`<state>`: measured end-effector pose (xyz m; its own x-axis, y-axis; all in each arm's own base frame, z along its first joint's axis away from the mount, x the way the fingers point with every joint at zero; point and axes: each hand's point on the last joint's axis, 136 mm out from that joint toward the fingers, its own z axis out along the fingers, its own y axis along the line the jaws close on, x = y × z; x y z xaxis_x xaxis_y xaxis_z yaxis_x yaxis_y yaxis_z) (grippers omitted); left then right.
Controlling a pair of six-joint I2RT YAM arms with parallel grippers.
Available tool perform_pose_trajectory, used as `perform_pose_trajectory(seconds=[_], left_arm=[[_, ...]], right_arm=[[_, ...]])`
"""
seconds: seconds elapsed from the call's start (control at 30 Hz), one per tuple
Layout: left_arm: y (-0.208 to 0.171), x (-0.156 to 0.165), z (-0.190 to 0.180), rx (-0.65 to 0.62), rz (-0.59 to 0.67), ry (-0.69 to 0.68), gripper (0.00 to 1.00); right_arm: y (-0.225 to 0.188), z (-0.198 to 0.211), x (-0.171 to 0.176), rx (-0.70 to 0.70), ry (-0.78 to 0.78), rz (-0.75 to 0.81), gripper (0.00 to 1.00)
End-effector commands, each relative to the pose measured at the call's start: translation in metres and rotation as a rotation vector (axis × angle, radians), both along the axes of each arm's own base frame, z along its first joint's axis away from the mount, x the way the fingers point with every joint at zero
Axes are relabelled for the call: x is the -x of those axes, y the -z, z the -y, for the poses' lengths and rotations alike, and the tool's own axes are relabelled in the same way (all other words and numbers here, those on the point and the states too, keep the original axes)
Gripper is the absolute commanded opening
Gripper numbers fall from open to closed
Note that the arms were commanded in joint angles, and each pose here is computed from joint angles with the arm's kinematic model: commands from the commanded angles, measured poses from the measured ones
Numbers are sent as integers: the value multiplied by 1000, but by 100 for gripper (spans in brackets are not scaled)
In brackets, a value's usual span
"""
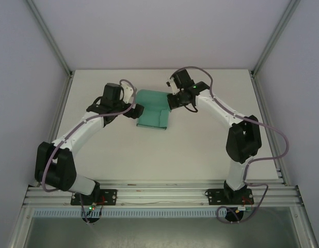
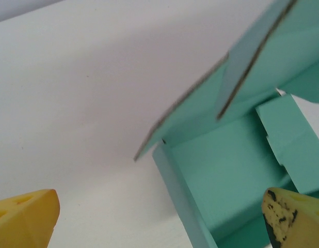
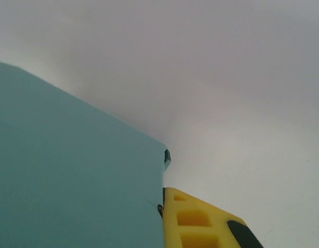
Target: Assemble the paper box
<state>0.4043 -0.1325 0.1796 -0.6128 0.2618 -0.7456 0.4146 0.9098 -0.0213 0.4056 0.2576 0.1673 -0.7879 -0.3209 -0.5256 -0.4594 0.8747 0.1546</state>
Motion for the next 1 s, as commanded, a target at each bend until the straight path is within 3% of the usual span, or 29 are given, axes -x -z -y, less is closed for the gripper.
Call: perform_pose_trajectory(seconds=[0.0, 0.27, 0.37, 0.47, 0.5, 0.53, 0.63, 0.77, 0.83, 0.97], left_arm=[[0, -5, 8, -6, -18, 68, 95], [11, 0, 24, 11, -31, 187, 85], [18, 4, 24, 26, -55, 178, 88], [24, 8, 23, 57, -62, 149, 100], [25, 11, 23, 76, -64, 132, 100], [24, 13, 22, 94, -58, 114, 100], [21, 18, 12, 142, -28, 14, 100], [17, 30, -8, 188, 7, -135, 100], [17, 38, -20, 223, 9, -232, 100], [43, 54, -41, 281, -54, -431, 100]], right_arm=[[11, 6, 14, 68, -69, -62, 0], [13, 6, 26, 114, -274, -89, 0], [15, 10, 22, 148, -264, -110, 13], [16, 14, 15, 158, -217, -93, 27], [15, 15, 12, 155, -195, -74, 38], [12, 17, 8, 153, -163, -50, 48], [-3, 26, 3, 126, -54, 39, 52], [-23, 48, 6, 52, 96, 172, 71], [-19, 56, 17, -1, 128, 176, 72], [13, 62, 37, -76, 183, 72, 60]])
